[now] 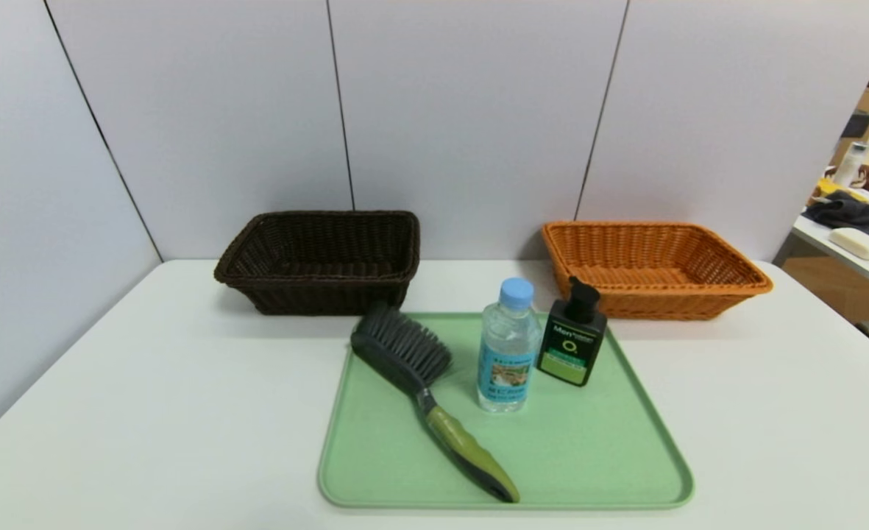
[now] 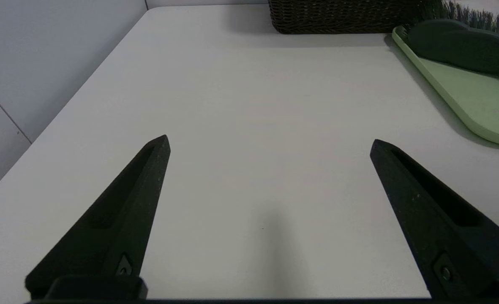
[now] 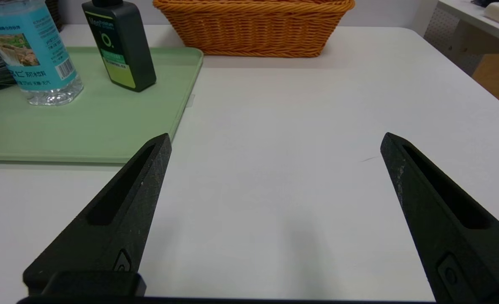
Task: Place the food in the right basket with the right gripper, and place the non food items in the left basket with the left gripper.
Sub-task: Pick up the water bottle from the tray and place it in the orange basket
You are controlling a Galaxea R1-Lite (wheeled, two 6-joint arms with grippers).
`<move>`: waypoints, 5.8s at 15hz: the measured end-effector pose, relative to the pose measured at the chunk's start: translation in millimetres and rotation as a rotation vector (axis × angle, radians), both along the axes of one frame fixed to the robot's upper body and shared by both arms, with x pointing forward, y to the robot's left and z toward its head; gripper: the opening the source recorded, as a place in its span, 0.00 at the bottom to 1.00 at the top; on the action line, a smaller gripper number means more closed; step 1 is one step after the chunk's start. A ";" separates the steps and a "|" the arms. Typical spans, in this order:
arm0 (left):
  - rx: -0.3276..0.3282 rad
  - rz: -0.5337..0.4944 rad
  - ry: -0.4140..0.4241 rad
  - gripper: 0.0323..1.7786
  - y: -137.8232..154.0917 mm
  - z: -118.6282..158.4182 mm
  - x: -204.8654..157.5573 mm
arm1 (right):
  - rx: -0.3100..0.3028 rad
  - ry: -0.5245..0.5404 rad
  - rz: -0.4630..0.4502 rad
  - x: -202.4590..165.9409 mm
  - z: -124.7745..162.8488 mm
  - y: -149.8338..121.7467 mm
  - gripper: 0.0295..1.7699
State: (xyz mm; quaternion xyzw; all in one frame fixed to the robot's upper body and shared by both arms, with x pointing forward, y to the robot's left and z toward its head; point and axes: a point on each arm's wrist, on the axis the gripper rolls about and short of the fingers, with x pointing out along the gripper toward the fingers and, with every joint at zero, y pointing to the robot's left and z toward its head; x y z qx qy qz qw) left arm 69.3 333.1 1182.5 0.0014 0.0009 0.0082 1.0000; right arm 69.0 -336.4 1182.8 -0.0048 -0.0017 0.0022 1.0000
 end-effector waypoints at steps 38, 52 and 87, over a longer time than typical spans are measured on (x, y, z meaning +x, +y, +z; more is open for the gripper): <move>-0.009 -0.240 0.270 0.95 -4.9 190.0 73.1 | -0.044 0.342 0.706 121.2 242.0 46.9 0.97; -0.028 -0.332 0.388 0.95 -40.5 183.4 165.0 | -0.111 0.519 0.668 197.5 141.8 128.9 0.97; 0.018 -0.283 0.470 0.95 -52.0 168.5 183.0 | -0.046 0.332 0.528 254.7 49.4 193.7 0.97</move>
